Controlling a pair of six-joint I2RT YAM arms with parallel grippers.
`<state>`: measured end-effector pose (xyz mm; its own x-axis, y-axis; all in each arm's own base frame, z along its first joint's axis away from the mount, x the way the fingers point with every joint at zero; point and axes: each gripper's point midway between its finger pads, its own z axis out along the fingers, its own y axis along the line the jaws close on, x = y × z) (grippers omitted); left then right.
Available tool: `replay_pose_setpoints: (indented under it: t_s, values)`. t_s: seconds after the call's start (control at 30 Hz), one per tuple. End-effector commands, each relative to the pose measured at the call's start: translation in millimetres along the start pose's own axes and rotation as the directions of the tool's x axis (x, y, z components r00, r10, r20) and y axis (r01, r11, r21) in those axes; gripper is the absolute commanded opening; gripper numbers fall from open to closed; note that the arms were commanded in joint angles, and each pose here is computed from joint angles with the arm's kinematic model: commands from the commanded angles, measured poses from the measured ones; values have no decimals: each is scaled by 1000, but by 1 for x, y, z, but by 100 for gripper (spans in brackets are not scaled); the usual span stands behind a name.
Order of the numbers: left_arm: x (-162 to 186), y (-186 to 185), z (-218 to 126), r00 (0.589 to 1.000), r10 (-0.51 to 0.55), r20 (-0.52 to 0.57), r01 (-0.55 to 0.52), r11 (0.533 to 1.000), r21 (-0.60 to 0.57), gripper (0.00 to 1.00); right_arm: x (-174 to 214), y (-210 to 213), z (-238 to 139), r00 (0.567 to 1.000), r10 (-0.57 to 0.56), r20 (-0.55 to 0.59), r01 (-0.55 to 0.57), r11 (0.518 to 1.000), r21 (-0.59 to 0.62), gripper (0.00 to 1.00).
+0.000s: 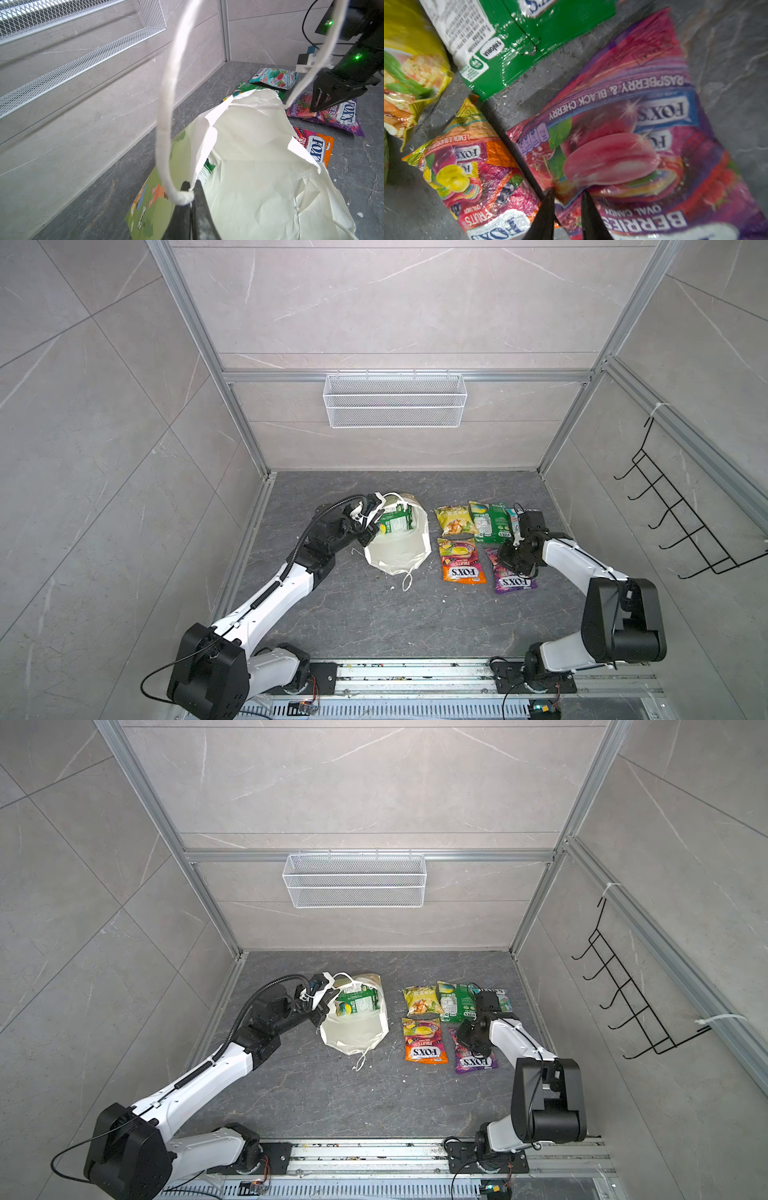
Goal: Take the snacks out of the paper bag
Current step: 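Press the purple berries pack flat with the right gripper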
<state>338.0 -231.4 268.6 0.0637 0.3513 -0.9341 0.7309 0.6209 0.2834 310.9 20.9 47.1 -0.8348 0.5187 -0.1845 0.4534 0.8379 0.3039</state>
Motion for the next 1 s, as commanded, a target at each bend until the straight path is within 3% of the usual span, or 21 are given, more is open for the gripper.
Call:
replay_pose_setpoints:
  t_s: [0.0,0.13,0.27,0.4,0.5,0.73,0.97]
  values:
    - [-17,-1,-9,998,-5,56,5,1000,10,0,10,8,14,999,-12,-37,11,999,-39,24]
    - [-19,-1,-9,998,-2,59,2,1000,9,0,7,11,17,1000,-7,-20,6,999,-39,24]
    - [-20,-1,-9,998,-1,59,0,1000,9,0,-8,23,-8,998,-40,42,42,997,-62,29]
    - [-20,-1,-8,998,-2,61,1,1000,13,0,-28,17,-42,986,-71,148,71,997,8,53]
    - [-19,-1,-7,998,-2,63,1,1000,14,0,-39,-5,-54,979,-82,187,65,993,93,66]
    - [-20,-1,-10,998,6,61,-6,1000,8,0,-34,-57,-52,983,70,172,-94,987,134,71]
    - [-17,-1,-7,998,3,57,-4,1000,12,0,-20,-57,-27,992,82,93,-90,993,80,72]
